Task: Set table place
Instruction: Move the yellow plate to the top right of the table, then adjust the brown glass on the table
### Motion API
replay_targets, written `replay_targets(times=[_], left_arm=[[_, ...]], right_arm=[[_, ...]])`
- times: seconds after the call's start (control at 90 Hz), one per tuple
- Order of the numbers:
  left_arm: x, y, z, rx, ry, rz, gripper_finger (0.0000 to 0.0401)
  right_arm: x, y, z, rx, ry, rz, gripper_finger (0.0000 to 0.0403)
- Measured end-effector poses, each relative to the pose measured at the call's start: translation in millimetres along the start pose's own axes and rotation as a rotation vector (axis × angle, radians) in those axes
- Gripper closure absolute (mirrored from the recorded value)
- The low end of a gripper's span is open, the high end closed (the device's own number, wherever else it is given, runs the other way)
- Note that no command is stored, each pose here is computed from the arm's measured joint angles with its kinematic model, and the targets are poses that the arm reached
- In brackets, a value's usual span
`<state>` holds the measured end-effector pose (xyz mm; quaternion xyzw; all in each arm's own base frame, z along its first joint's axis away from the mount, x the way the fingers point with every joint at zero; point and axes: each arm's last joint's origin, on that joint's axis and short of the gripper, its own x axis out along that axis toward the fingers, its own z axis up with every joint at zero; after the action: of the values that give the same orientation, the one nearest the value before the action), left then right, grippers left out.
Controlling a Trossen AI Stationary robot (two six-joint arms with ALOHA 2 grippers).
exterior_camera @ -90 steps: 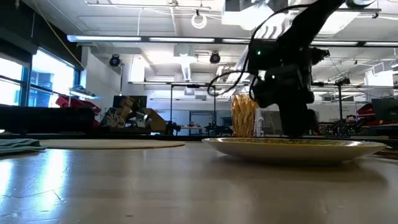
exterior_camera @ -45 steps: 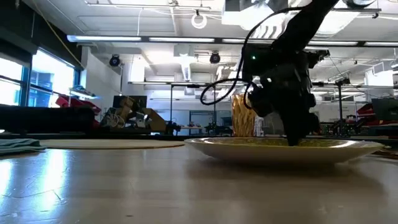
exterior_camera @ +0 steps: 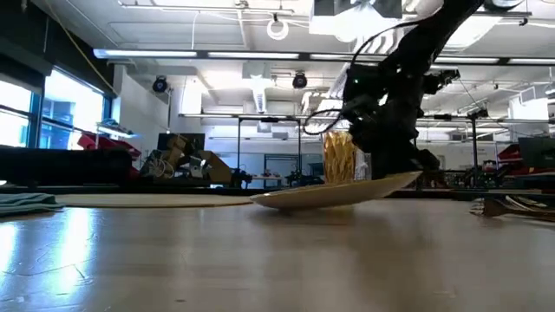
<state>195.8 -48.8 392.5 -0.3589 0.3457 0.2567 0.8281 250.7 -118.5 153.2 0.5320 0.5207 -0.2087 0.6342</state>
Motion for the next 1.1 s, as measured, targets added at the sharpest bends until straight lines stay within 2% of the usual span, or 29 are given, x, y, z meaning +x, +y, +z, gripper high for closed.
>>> replay_targets(times=[0.144, 0.267, 0.389, 0.578, 0.733, 1.1], left_arm=[[0.0, 0.4, -0.2, -0.002, 0.003, 0.004, 0.0391], [-0.1, -0.2, -1.9, -0.002, 0.017, -0.001, 0.0391], [-1.2, -1.4, -4.6, -0.010, 0.025, -0.007, 0.0391], [-3.1, -3.5, -9.3, -0.024, 0.036, -0.019, 0.0391], [-4.4, -4.9, -12.4, -0.031, 0.043, -0.027, 0.0391], [-3.7, -5.5, -12.1, -0.053, 0.004, -0.011, 0.0391]], right_arm=[[-20.5, -25.1, 5.6, 0.068, -0.017, -0.086, 0.0403], [-36.5, -54.2, 8.6, 0.142, -0.015, -0.219, 0.0399], [-53.6, -79.1, 10.6, 0.168, -0.017, -0.309, 0.0399], [-73.8, -108.3, 16.9, 0.203, -0.065, -0.337, 0.0401], [-79.3, -116.9, 17.5, 0.180, -0.062, -0.334, 0.0402], [-75.6, -109.9, 16.5, 0.058, -0.046, -0.380, 0.0402]])
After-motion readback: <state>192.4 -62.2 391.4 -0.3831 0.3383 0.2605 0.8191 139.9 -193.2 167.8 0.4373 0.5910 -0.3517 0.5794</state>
